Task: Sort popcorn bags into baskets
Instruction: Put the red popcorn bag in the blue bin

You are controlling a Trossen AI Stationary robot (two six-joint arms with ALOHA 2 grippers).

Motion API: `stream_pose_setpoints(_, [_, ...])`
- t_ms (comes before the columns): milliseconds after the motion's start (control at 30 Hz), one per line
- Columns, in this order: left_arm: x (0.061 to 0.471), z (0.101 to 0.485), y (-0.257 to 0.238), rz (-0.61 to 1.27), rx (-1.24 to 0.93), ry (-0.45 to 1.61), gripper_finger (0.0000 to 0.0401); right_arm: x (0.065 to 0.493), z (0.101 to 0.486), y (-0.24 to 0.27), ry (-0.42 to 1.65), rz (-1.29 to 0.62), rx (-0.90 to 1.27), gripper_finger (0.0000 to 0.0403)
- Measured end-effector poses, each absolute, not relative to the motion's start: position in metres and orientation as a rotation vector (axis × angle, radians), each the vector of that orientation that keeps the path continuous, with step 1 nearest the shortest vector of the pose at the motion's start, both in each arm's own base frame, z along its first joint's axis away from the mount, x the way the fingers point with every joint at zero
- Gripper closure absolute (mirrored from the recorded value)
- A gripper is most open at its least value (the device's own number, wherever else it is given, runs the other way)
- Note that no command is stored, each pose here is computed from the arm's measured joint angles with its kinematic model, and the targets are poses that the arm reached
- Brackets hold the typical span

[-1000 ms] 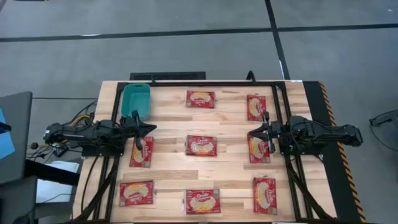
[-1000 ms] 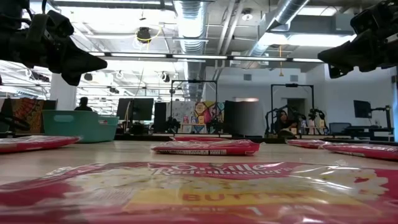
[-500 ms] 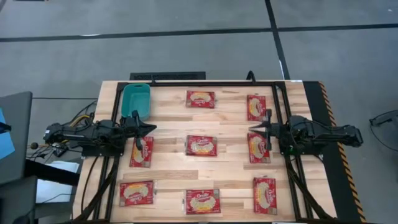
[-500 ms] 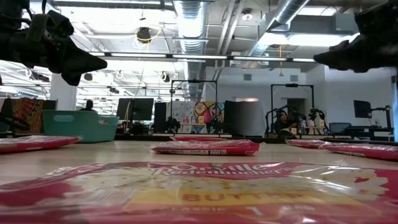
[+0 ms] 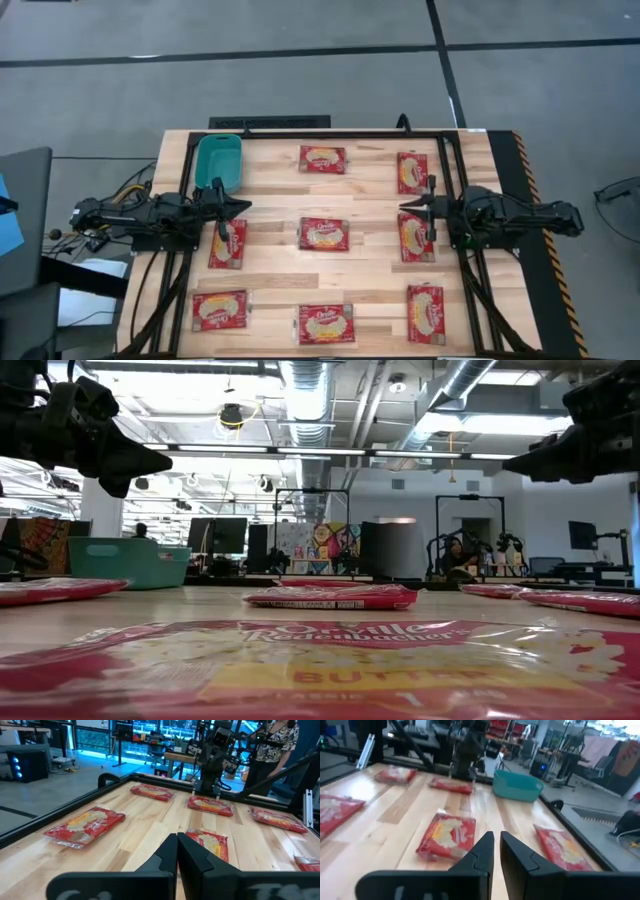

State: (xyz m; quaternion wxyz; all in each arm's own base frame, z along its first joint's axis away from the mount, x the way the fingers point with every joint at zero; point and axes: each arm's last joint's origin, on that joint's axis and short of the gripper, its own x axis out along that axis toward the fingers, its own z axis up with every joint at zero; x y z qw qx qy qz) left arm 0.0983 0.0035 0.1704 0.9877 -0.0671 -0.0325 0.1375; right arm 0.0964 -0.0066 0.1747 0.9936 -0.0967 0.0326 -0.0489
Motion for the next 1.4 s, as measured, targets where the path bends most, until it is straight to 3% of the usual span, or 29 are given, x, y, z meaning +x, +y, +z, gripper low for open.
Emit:
stream_pose_setpoints(133, [0.098,0.171,0.003,0.274,-0.136,-0.069,0.0401,0.097,0.178,-0.003,0.021,-0.034,0.234,0.0346])
stream_pose_setpoints(267, [0.098,0.170,0.003,0.270,-0.136,-0.064,0.0401,0.097,0.176,-0.001,0.030,0.003,0.295,0.0346])
stream_pose_setpoints(867, [0.097,0.175,-0.002,0.214,-0.096,-0.107,0.0401,0.096,0.180,0.032,-0.122,0.041,0.286,0.0346])
stream_pose_setpoints(1133, [0.095,0.177,-0.001,0.288,-0.033,-0.119,0.0401,0.103,0.169,0.047,-0.002,0.008,0.321,0.0346])
stream_pose_setpoints(1400, [0.095,0.177,-0.003,0.235,-0.022,-0.120,0.0401,0.108,0.182,0.050,-0.128,0.027,0.172,0.0346])
